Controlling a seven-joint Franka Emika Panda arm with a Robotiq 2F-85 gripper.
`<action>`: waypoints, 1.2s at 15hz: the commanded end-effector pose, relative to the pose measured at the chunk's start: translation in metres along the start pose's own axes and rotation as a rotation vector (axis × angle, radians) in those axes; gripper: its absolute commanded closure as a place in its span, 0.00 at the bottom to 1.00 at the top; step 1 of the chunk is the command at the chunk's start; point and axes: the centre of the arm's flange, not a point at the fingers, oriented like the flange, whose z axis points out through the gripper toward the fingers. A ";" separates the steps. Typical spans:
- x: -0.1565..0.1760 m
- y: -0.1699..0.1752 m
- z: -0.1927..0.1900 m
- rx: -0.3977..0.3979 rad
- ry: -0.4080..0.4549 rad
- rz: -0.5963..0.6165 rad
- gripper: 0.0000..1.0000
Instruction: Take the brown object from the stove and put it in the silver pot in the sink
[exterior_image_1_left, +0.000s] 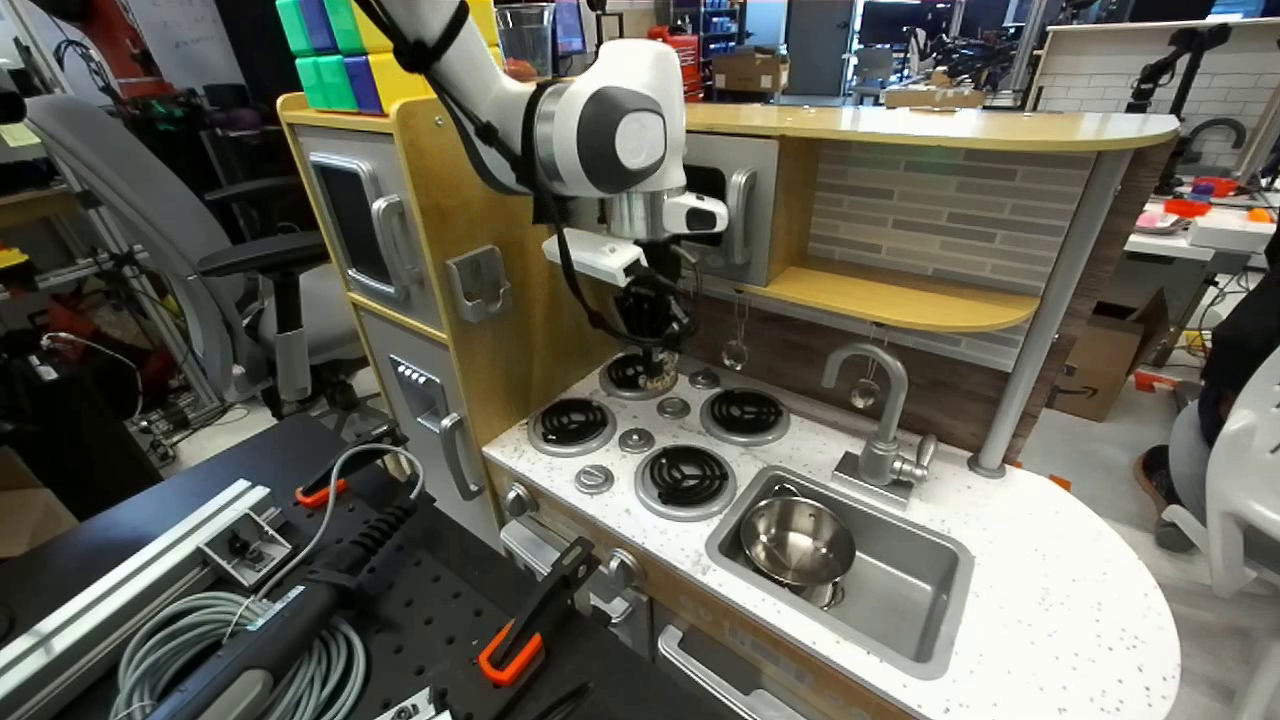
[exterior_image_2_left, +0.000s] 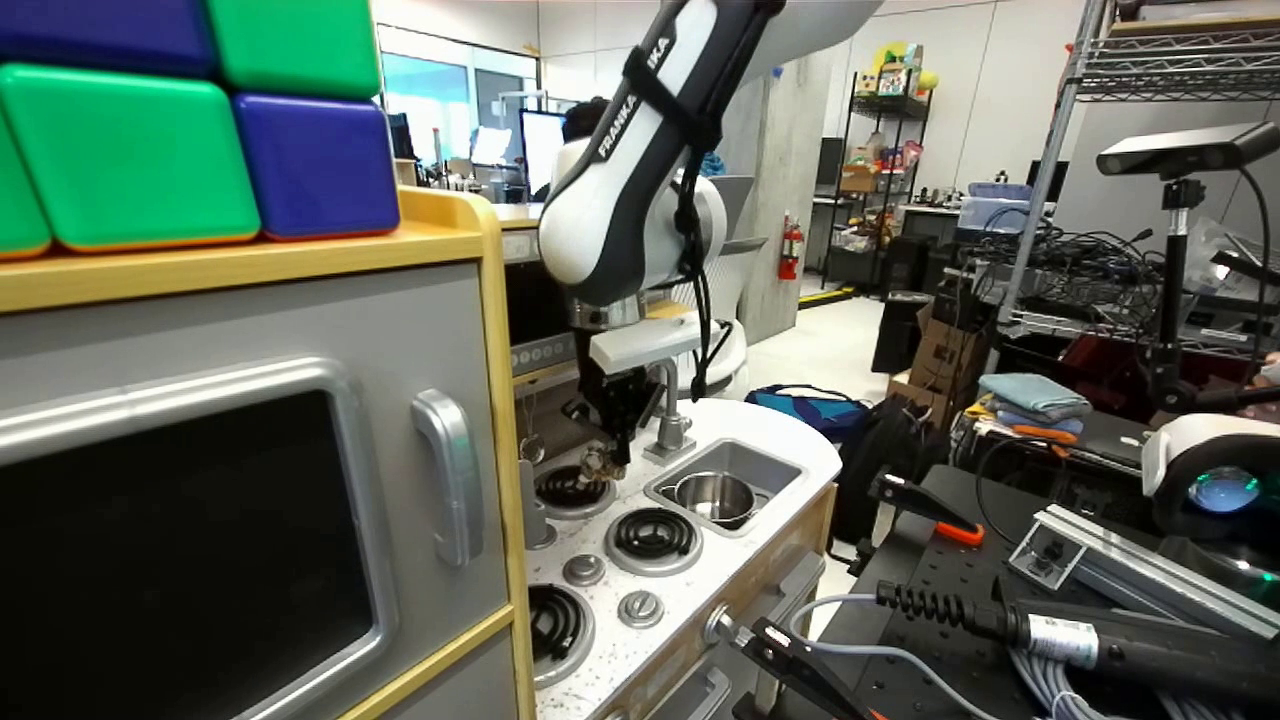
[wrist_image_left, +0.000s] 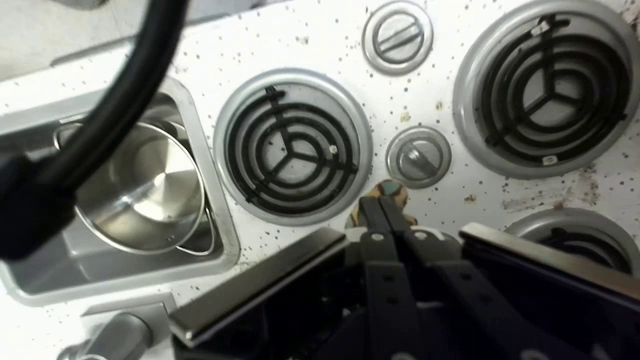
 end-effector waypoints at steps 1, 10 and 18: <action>0.006 0.048 -0.016 -0.006 -0.137 0.123 1.00; 0.015 0.146 0.047 -0.075 -0.243 0.381 1.00; 0.039 0.160 0.062 -0.089 -0.053 0.463 1.00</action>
